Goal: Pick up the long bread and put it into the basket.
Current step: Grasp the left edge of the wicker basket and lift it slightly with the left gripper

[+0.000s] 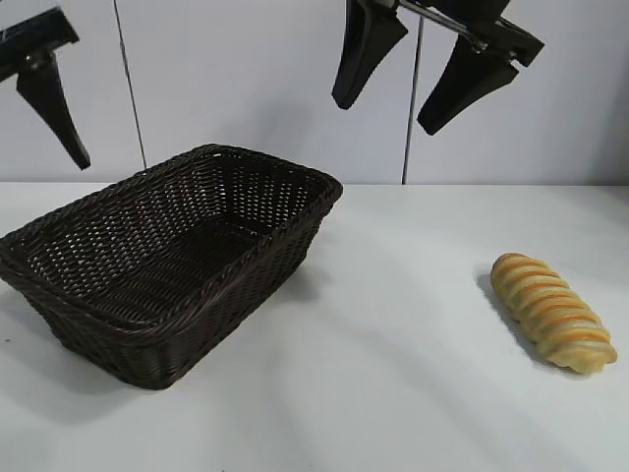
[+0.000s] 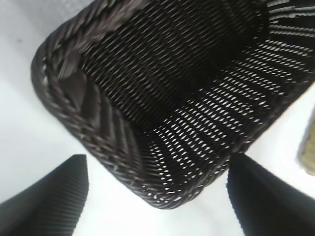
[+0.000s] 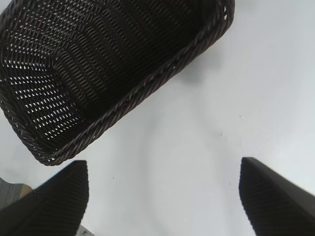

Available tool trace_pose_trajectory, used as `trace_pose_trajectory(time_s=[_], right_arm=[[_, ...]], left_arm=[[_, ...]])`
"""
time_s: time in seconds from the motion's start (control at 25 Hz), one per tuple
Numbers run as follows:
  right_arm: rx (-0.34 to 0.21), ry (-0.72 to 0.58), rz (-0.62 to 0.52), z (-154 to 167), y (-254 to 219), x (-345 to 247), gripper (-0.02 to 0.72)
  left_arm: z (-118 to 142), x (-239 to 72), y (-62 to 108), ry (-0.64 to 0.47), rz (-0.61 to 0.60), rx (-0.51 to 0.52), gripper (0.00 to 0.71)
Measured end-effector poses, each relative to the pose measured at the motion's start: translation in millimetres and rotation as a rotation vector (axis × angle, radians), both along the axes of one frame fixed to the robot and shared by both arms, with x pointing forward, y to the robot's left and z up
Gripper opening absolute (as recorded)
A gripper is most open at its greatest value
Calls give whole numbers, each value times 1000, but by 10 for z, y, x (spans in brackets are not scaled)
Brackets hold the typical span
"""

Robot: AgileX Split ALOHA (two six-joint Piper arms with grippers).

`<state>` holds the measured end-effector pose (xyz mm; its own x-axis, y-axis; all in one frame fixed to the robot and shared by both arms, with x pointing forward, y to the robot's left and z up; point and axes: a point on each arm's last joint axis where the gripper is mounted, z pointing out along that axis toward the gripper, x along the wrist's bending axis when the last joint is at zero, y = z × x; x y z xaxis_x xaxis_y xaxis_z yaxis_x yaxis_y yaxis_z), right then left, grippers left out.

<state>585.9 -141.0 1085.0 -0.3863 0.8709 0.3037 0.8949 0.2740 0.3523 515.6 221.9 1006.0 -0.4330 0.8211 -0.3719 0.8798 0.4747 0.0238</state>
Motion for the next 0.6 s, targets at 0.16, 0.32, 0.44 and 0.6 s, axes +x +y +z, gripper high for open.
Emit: trace_pose_trajectory(time_s=[0.16, 0.32, 0.44, 0.6], right_arm=[[0, 0, 0, 0, 0, 0, 601], [0, 0, 0, 0, 0, 0, 601], [0, 0, 0, 0, 0, 0, 601], [0, 0, 0, 0, 0, 0, 601]], left_arm=[[-143, -62, 23, 17, 58, 0, 565], [-216, -91, 25, 9, 94, -14, 565], [-226, -91, -12, -13, 89, -15, 565], [-212, -82, -134, -63, 76, -25, 565]])
